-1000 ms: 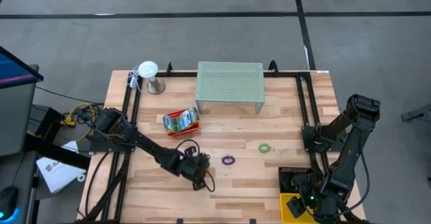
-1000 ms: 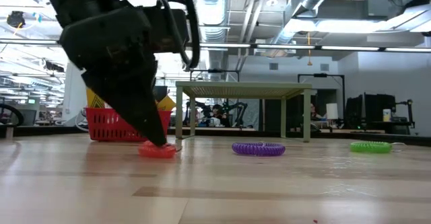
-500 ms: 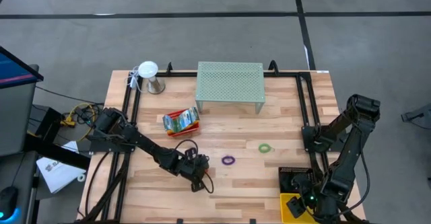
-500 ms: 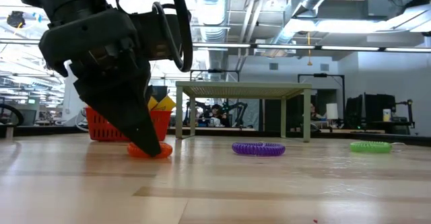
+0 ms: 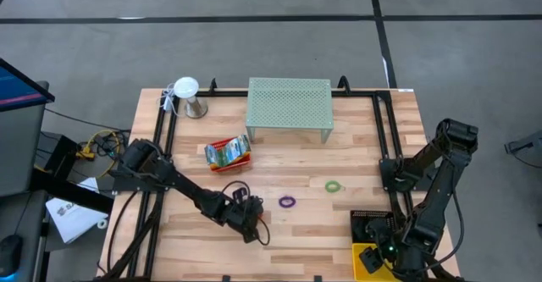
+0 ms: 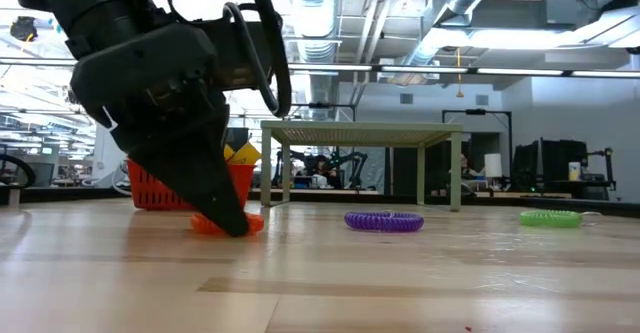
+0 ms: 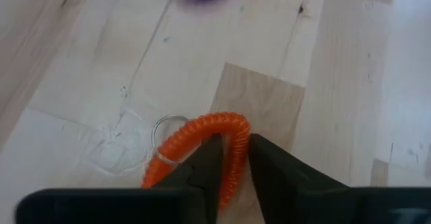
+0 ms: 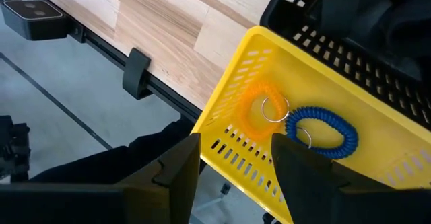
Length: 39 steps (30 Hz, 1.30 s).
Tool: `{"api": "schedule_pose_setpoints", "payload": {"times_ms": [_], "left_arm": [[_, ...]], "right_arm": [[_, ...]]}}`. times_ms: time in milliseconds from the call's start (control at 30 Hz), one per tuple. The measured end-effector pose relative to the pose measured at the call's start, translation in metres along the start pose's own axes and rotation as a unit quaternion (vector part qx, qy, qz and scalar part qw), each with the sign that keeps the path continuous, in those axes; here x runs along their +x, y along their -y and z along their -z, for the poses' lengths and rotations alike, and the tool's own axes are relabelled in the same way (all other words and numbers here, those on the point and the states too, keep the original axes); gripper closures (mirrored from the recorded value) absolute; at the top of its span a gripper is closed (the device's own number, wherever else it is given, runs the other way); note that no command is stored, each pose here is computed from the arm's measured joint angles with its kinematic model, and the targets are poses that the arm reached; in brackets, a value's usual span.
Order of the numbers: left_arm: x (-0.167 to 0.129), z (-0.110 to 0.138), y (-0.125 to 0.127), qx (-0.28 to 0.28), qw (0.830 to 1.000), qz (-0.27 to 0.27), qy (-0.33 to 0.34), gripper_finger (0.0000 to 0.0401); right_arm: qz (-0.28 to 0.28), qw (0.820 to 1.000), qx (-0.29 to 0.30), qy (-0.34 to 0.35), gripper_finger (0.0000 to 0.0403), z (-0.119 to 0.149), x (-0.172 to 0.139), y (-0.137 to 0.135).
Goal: Pick & Place Office Desk Supplies
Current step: Put the orange spring keychain into the yellow bin
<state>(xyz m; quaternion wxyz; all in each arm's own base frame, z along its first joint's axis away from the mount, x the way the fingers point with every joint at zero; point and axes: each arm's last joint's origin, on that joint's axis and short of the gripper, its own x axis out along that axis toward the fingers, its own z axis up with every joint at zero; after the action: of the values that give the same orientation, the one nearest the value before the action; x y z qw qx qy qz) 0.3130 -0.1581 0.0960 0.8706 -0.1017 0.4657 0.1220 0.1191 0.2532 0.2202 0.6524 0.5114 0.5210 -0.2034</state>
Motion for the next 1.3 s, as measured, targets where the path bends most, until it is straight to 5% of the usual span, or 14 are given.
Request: {"api": "schedule_pose_setpoints", "payload": {"times_ms": [167,433,867,1067,1300], "left_arm": [[-0.004,0.001,0.002,-0.009,1.0,-0.001,0.01,0.0387],[-0.03,-0.029,0.004,-0.047,0.993,0.08,0.078,0.0394],[-0.065,-0.095,0.003,-0.09,0.913,0.331,0.22,0.0396],[-0.075,-0.111,0.0,-0.109,0.873,0.39,0.272,0.0396],[-0.079,-0.115,-0.001,-0.115,0.861,0.401,0.291,0.0396]], "right_arm": [[0.0,1.0,0.0,0.0,0.0223,0.0,0.0,0.0],[-0.053,0.996,0.011,0.066,0.0223,-0.011,0.002,-0.009],[-0.182,0.955,-0.079,0.222,0.0223,-0.053,0.004,-0.057],[-0.206,0.938,-0.118,0.252,0.0223,-0.074,0.003,-0.076],[-0.217,0.925,-0.134,0.28,0.0223,-0.101,0.002,-0.091]]}}
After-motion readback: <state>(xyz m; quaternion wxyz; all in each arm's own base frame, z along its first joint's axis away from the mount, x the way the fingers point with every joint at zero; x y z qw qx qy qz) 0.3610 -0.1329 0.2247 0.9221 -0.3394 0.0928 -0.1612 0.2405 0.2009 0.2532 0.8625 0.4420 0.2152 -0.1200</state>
